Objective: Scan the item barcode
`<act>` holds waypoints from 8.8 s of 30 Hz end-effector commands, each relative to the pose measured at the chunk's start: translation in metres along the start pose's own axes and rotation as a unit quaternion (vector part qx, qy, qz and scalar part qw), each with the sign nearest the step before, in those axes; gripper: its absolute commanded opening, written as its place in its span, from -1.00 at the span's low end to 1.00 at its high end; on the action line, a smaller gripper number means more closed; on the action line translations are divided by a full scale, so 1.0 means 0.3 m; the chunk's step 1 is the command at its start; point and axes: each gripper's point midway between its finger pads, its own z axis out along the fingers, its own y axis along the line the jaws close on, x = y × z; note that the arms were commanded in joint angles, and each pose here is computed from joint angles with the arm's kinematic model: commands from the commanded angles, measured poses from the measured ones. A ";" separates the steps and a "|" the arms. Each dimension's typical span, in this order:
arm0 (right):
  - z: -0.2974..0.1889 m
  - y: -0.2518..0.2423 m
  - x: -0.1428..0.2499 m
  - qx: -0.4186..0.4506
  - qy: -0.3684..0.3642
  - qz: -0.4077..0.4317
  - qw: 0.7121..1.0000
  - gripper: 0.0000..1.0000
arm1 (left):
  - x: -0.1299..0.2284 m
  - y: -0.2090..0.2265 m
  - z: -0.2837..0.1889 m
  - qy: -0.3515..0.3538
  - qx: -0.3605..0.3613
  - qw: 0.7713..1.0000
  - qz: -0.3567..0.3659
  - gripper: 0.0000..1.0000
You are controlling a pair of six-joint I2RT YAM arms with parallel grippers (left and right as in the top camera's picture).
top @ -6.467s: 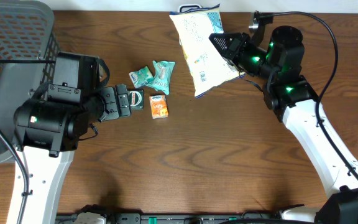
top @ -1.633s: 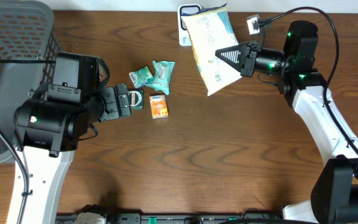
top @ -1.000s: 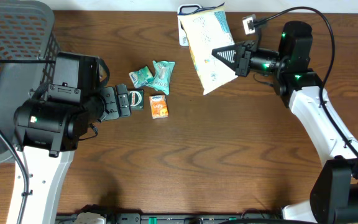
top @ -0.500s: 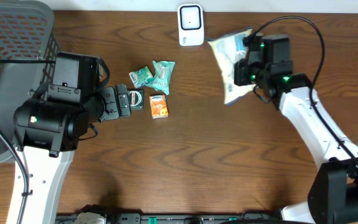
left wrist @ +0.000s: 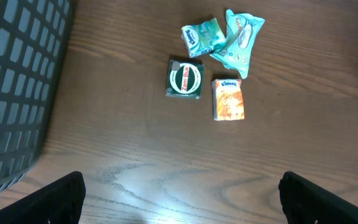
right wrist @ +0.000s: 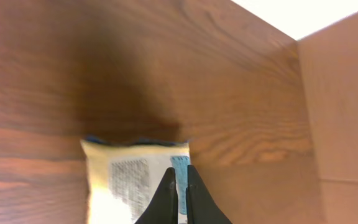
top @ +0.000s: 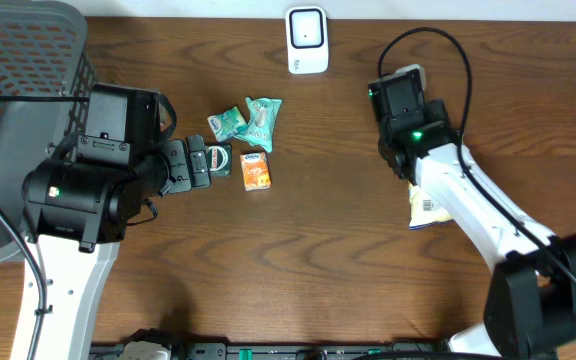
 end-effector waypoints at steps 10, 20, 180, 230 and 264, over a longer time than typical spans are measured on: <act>0.037 0.098 0.065 0.075 0.033 -0.098 0.992 -0.98 | -0.010 0.001 -0.011 -0.007 -0.002 1.000 0.001 0.95; 0.028 0.246 0.079 -0.044 0.033 -0.089 0.995 -0.07 | -0.010 0.001 -0.011 -0.007 -0.002 1.000 0.001 0.96; -0.102 0.381 0.243 -0.279 0.253 -0.006 0.927 0.84 | -0.010 0.001 -0.011 -0.007 -0.002 1.000 0.001 0.95; -0.141 0.506 -0.205 -0.405 0.033 0.111 0.907 -0.98 | -0.010 0.001 -0.011 -0.007 -0.002 1.000 0.001 0.95; -0.119 0.402 -0.697 -0.343 -0.290 0.080 0.890 -0.98 | -0.010 0.001 -0.011 -0.007 -0.002 1.000 0.001 0.95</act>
